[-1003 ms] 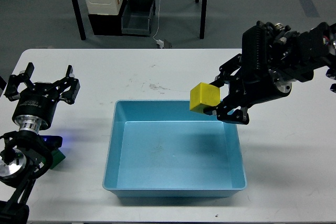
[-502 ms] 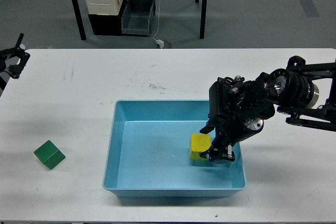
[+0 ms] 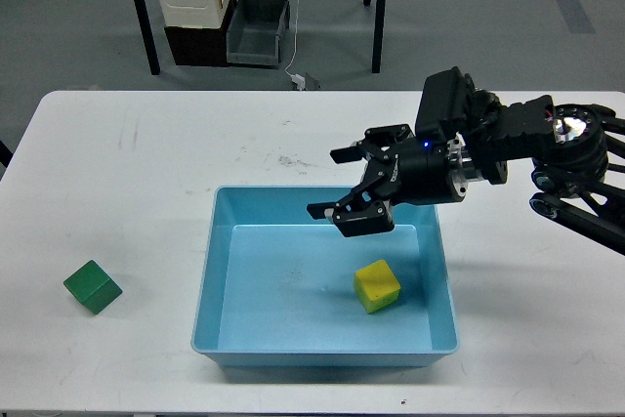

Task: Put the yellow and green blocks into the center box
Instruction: 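Open the right gripper and withdraw it from the box, then lower the left gripper onto the green cube and grasp it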

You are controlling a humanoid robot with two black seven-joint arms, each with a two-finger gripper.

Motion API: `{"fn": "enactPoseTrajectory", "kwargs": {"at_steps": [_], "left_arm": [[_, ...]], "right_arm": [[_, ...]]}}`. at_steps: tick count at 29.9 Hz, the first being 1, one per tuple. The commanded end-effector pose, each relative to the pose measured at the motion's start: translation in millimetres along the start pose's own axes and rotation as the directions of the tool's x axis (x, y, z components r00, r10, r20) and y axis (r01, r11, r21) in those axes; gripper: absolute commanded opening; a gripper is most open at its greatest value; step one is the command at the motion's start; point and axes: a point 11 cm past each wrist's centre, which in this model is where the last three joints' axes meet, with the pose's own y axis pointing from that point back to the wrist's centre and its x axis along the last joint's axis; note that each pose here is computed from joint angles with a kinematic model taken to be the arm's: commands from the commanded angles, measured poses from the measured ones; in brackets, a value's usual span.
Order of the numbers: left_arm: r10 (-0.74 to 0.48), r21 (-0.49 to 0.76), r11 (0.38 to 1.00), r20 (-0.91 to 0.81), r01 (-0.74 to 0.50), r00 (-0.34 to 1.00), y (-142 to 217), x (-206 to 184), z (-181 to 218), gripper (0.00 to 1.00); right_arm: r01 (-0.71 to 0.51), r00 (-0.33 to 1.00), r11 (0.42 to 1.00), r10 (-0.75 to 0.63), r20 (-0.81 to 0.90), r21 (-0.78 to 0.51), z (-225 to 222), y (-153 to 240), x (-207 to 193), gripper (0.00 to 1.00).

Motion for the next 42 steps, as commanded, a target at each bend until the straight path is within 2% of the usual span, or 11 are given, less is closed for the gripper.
{"fn": "enactPoseTrajectory", "kwargs": {"at_steps": [1,6,9,13,15,18,21,25,30,36,42], "left_arm": [[-0.269,0.131,0.962,0.317,0.239,0.909,2.4,-6.1,2.0,1.0],[-0.492,0.3,0.871,0.519,0.39,0.699,8.2,-10.2,4.7,1.0],[-0.627,0.403,0.778,0.549,0.483,0.553,17.6,-23.3,4.8,1.0],[-0.768,0.517,0.633,0.512,0.577,0.384,40.0,-42.5,1.7,1.0],[-0.799,0.533,0.588,0.498,0.608,0.336,48.6,-54.5,-1.9,1.0],[-0.838,0.584,0.504,0.508,0.637,0.198,66.0,-72.6,-19.9,1.0],[-0.854,0.603,0.453,0.505,0.657,0.126,78.6,-91.2,-38.5,1.0],[-0.879,0.634,0.388,0.472,0.669,0.063,98.2,-107.8,-63.2,1.0],[-0.898,0.677,0.317,0.439,0.664,-0.019,117.9,-118.1,-87.6,1.0],[-0.925,0.703,0.277,0.379,0.655,-0.016,134.0,-118.7,-107.5,1.0],[-0.941,0.716,0.264,0.339,0.647,0.008,137.4,-122.7,-130.0,1.0]], "right_arm": [[-0.25,0.964,0.968,0.251,0.089,-0.014,-12.1,23.2,18.4,1.0],[-0.448,0.86,0.885,0.465,0.211,-0.123,-20.3,64.4,2.8,1.0],[-0.511,0.776,0.831,0.556,0.297,-0.222,-18.3,85.7,-20.6,1.0],[-0.604,0.588,0.703,0.712,0.385,-0.377,-10.7,122.7,-43.4,1.0],[-0.636,0.49,0.633,0.773,0.402,-0.442,-6.9,138.8,-50.9,1.0],[-0.647,0.338,0.506,0.861,0.381,-0.57,-3.4,170.1,-75.0,1.0],[-0.634,0.178,0.381,0.919,0.352,-0.674,-5.2,191.7,-99.9,1.0],[-0.569,0.012,0.271,0.947,0.322,-0.776,-7.1,213.1,-133.9,1.0],[-0.488,-0.147,0.169,0.951,0.271,-0.857,-4.0,229.7,-164.6,1.0],[-0.426,-0.179,0.076,0.97,0.166,-0.902,-0.2,241.5,-183.4,1.0],[-0.414,-0.175,0.06,0.974,0.144,-0.908,-1.7,243.6,-186.8,1.0]]}}
